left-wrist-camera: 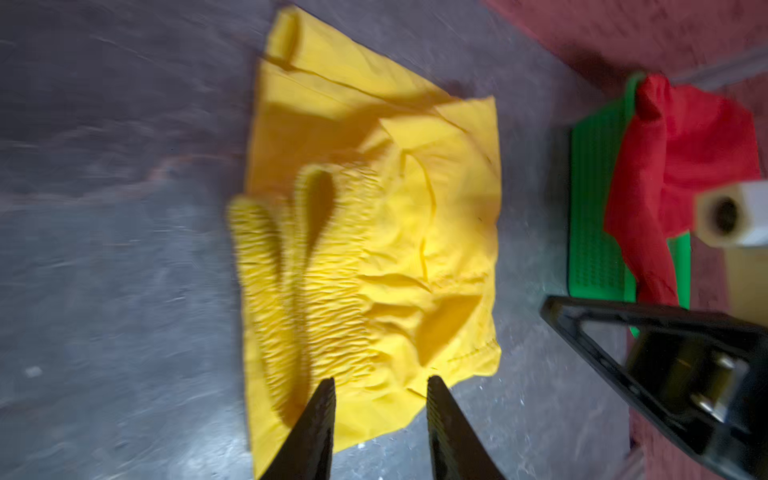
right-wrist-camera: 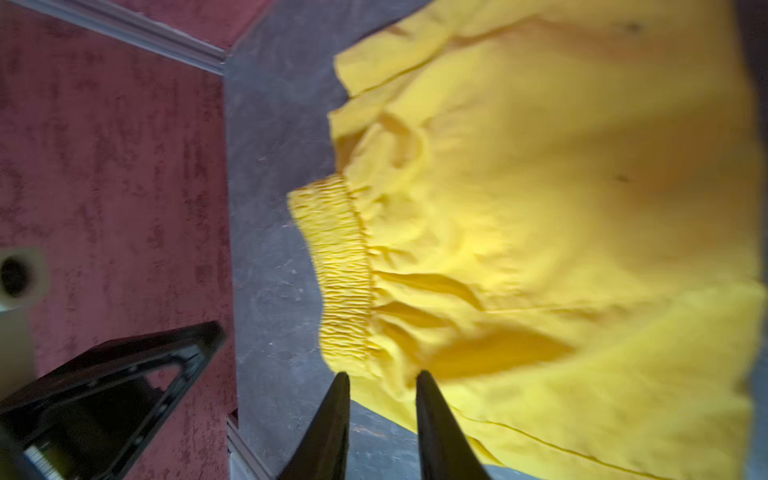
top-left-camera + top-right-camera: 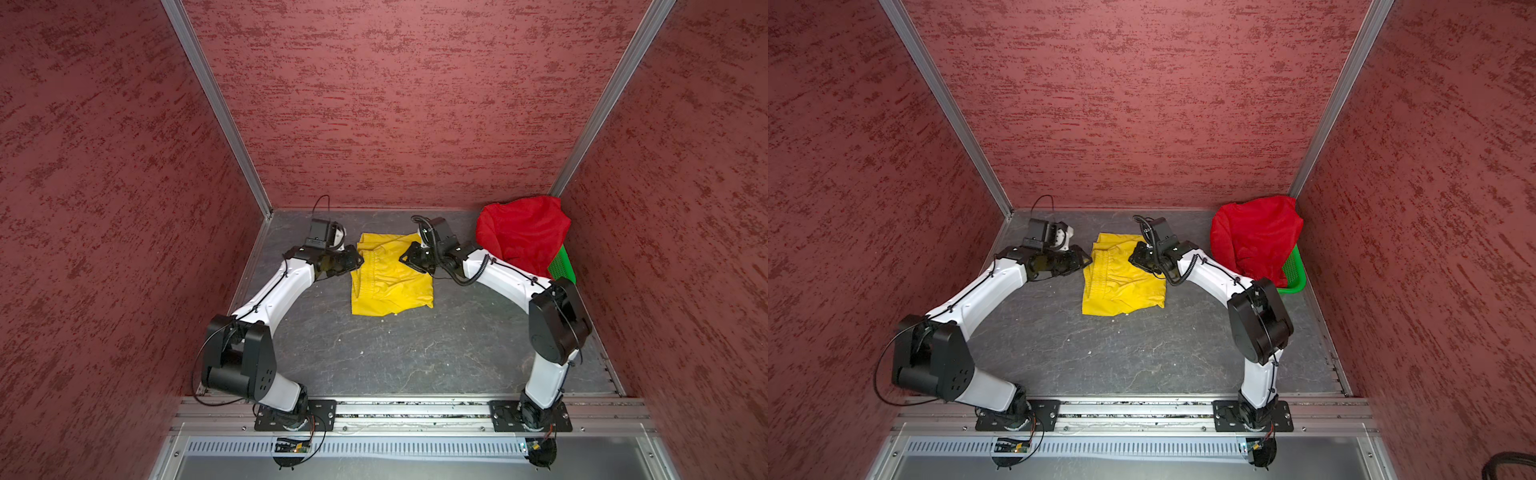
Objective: Fold and stack the shorts
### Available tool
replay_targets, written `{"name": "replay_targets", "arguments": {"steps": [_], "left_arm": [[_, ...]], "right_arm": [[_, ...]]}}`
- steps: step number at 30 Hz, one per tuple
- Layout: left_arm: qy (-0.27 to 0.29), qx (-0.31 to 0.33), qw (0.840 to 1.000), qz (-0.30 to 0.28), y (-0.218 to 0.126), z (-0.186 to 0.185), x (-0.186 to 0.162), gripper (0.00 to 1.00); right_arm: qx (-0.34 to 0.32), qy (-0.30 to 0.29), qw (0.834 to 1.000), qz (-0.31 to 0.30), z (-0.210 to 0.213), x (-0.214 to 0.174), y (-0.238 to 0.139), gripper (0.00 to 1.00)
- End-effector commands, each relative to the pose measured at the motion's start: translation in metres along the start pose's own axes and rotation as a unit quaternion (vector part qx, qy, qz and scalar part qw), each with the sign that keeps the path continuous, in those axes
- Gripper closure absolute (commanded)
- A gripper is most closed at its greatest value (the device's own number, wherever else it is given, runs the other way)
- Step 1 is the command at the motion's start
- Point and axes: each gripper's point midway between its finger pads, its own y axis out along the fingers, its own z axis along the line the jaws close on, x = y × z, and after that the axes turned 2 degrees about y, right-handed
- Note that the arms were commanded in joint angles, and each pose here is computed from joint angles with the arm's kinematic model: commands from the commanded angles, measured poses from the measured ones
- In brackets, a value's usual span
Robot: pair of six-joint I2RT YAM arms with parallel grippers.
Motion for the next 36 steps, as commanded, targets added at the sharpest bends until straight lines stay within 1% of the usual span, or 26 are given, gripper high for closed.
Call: {"name": "replay_targets", "arguments": {"steps": [1,3,5,8,10,14,17,19,20,21,23,25,27,29,31,34,36], "left_arm": [[0.011,-0.018,0.999,0.036,0.032,-0.021,-0.008,0.66],[0.007,0.012,0.998,0.061,0.052,-0.013,-0.019,0.69],[0.001,0.042,0.996,0.082,0.072,0.004,-0.03,0.7],[-0.017,0.075,0.992,0.104,0.089,0.032,-0.042,0.72],[-0.028,0.099,0.988,0.117,0.094,0.054,-0.047,0.72],[-0.049,0.131,0.983,0.12,0.093,0.095,-0.05,0.72],[-0.049,0.146,0.981,0.115,0.089,0.115,-0.044,0.71],[-0.041,0.156,0.981,0.106,0.08,0.121,-0.033,0.67],[-0.039,0.162,0.981,0.101,0.075,0.124,-0.028,0.64],[-0.036,0.167,0.981,0.092,0.067,0.124,-0.019,0.6],[-0.026,0.174,0.981,0.078,0.05,0.12,-0.003,0.5],[-0.003,0.183,0.981,0.067,0.029,0.105,0.007,0.37],[0.023,0.191,0.979,0.061,0.017,0.087,0.008,0.26],[0.043,0.198,0.977,0.061,0.011,0.07,0.002,0.2],[0.046,0.212,0.973,0.071,0.012,0.063,-0.009,0.16],[0.041,0.234,0.967,0.092,0.022,0.07,-0.025,0.13],[0.034,0.253,0.961,0.11,0.032,0.083,-0.033,0.11]], "right_arm": [[-0.03,0.021,0.999,0.002,-0.033,-0.012,0.012,0.74],[-0.038,0.026,0.999,0.015,-0.047,-0.021,0.02,0.76],[-0.035,0.031,0.999,0.026,-0.054,-0.027,0.031,0.78],[-0.047,0.033,0.997,0.05,-0.066,-0.039,0.045,0.79],[-0.062,0.028,0.995,0.067,-0.074,-0.05,0.052,0.79],[-0.078,0.03,0.991,0.105,-0.085,-0.072,0.061,0.79],[-0.071,0.013,0.989,0.133,-0.075,-0.079,0.07,0.79],[-0.053,-0.01,0.988,0.143,-0.051,-0.077,0.074,0.76],[-0.044,-0.018,0.989,0.142,-0.04,-0.075,0.074,0.74],[-0.031,-0.025,0.99,0.136,-0.025,-0.069,0.071,0.69],[-0.003,-0.031,0.992,0.119,0.001,-0.056,0.06,0.59],[0.018,-0.039,0.995,0.092,0.026,-0.041,0.041,0.51],[0.027,-0.043,0.996,0.069,0.039,-0.031,0.023,0.46],[0.024,-0.039,0.998,0.053,0.04,-0.023,0.009,0.44],[0.013,-0.032,0.999,0.042,0.033,-0.019,-0.002,0.43],[0.001,-0.025,0.999,0.035,0.019,-0.019,-0.012,0.42],[-0.002,-0.017,0.999,0.036,0.009,-0.023,-0.015,0.43]]}}
